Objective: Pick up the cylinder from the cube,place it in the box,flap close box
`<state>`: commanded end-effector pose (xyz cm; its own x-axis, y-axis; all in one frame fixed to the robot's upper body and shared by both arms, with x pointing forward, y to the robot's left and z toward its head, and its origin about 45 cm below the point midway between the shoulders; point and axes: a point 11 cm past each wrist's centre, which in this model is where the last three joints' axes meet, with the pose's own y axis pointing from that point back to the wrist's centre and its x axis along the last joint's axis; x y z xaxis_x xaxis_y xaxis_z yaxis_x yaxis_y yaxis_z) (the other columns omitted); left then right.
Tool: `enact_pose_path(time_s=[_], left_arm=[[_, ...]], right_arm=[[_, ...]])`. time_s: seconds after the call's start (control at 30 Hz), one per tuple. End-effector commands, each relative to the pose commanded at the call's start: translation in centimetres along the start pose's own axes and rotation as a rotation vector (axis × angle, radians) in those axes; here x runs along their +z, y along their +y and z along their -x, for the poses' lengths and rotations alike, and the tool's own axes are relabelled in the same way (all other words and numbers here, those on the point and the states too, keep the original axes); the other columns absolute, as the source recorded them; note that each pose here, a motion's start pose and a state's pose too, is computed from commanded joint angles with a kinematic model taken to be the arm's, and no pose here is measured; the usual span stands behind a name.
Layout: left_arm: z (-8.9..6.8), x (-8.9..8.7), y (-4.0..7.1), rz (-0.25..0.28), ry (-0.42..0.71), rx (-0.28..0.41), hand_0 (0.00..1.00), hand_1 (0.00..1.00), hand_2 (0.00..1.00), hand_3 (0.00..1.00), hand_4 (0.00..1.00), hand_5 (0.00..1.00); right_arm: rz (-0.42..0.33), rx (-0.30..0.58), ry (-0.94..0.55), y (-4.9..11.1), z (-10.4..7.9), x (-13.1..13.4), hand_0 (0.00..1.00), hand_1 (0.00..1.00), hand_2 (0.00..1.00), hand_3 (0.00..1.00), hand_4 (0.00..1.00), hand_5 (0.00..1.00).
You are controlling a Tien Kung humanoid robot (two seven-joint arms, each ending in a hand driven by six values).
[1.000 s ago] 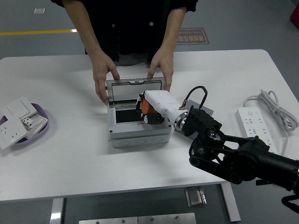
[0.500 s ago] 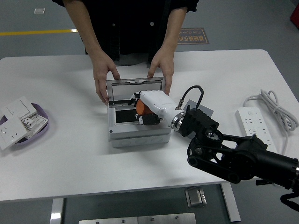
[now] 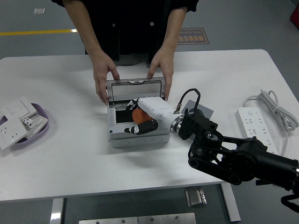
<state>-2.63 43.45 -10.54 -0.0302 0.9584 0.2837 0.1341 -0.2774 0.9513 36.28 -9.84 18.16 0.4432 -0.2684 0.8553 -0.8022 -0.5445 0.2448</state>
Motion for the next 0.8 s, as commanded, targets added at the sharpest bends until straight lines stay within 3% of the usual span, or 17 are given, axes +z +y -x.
enact_pose_path(time_s=[0.03, 0.23, 0.47, 0.8], left_arm=[[0.0, 0.0, 0.0, 0.0, 0.0, -0.001, 0.617, 0.64, 0.627, 0.634, 0.688, 0.243], [0.3, -0.1, 0.0, -0.003, -0.003, -0.004, 0.616, 0.639, 0.628, 0.634, 0.688, 0.241], [0.5, 0.0, 0.0, 0.003, -0.004, -0.008, 0.617, 0.64, 0.627, 0.636, 0.688, 0.241], [0.7, 0.1, 0.0, 0.007, -0.001, -0.012, 0.617, 0.639, 0.627, 0.634, 0.688, 0.242]], right_arm=[[-0.005, 0.004, -0.02, 0.1, -0.1, 0.0, 0.773, 0.688, 0.695, 0.816, 0.998, 0.513], [-0.074, 0.061, -0.16, 0.7, -1.8, -1.0, 0.773, 0.685, 0.695, 0.826, 0.998, 0.521], [-0.149, 0.128, -0.284, 1.3, -3.8, -1.7, 0.76, 0.672, 0.684, 0.797, 0.998, 0.529], [-0.153, 0.189, -0.349, 2.2, -6.1, -0.7, 0.752, 0.662, 0.663, 0.766, 0.998, 0.529]])
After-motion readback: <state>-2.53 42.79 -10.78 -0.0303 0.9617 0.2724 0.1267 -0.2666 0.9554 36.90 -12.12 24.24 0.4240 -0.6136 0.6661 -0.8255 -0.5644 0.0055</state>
